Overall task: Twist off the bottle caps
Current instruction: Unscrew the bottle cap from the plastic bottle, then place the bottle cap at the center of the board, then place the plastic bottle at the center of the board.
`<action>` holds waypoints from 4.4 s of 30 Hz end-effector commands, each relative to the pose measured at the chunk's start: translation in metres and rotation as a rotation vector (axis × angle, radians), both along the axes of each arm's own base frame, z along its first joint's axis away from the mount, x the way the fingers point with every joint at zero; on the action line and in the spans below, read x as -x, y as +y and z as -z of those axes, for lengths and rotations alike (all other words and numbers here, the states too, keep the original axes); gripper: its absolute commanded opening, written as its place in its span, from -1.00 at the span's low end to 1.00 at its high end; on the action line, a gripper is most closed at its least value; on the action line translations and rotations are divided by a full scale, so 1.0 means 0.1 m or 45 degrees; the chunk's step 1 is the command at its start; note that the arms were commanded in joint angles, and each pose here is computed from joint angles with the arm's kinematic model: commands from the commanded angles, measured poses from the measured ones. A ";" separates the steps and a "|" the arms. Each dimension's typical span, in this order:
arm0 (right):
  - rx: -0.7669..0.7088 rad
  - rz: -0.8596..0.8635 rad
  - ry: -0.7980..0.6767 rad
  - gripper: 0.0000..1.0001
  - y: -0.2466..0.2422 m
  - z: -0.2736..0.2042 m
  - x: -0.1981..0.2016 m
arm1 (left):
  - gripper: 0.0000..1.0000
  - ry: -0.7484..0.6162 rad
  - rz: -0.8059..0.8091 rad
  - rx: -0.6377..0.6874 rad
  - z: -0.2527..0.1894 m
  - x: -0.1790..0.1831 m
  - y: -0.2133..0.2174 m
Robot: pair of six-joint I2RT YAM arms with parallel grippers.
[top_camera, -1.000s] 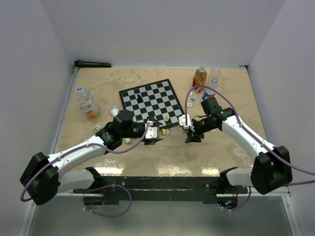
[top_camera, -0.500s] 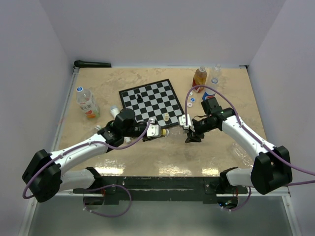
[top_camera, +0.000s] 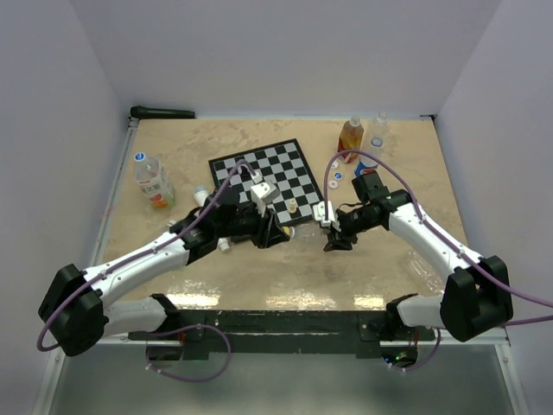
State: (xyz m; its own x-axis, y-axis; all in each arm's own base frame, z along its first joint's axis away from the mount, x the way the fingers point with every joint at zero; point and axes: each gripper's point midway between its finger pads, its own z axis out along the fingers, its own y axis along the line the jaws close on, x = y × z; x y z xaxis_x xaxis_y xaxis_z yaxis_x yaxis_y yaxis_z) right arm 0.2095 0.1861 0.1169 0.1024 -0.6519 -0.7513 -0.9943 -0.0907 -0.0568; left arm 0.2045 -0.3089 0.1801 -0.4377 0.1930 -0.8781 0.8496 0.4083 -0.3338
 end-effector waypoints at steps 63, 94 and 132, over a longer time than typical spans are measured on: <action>-0.383 0.747 -0.186 -0.96 -1.37 -1.25 -0.54 | -0.88 0.366 -0.374 -0.100 0.51 -1.83 -1.64; -0.456 0.723 -0.028 -0.96 -1.26 -1.23 -0.59 | 0.30 -0.030 -0.410 0.236 -0.78 -1.55 -1.13; -0.848 0.405 0.427 -0.23 -0.25 -1.51 -0.37 | -0.53 -0.295 0.132 0.896 -1.46 -0.41 -1.24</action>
State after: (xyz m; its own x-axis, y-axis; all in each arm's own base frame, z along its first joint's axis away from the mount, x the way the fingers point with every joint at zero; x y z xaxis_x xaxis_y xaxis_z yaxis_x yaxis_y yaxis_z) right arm 0.2457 0.1609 0.2635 -0.3612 -0.0102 -0.9324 -0.9226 0.1495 0.3557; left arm 0.2637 -0.4450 0.2977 -0.3681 -0.4109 -0.8341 0.8945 0.0884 -0.4383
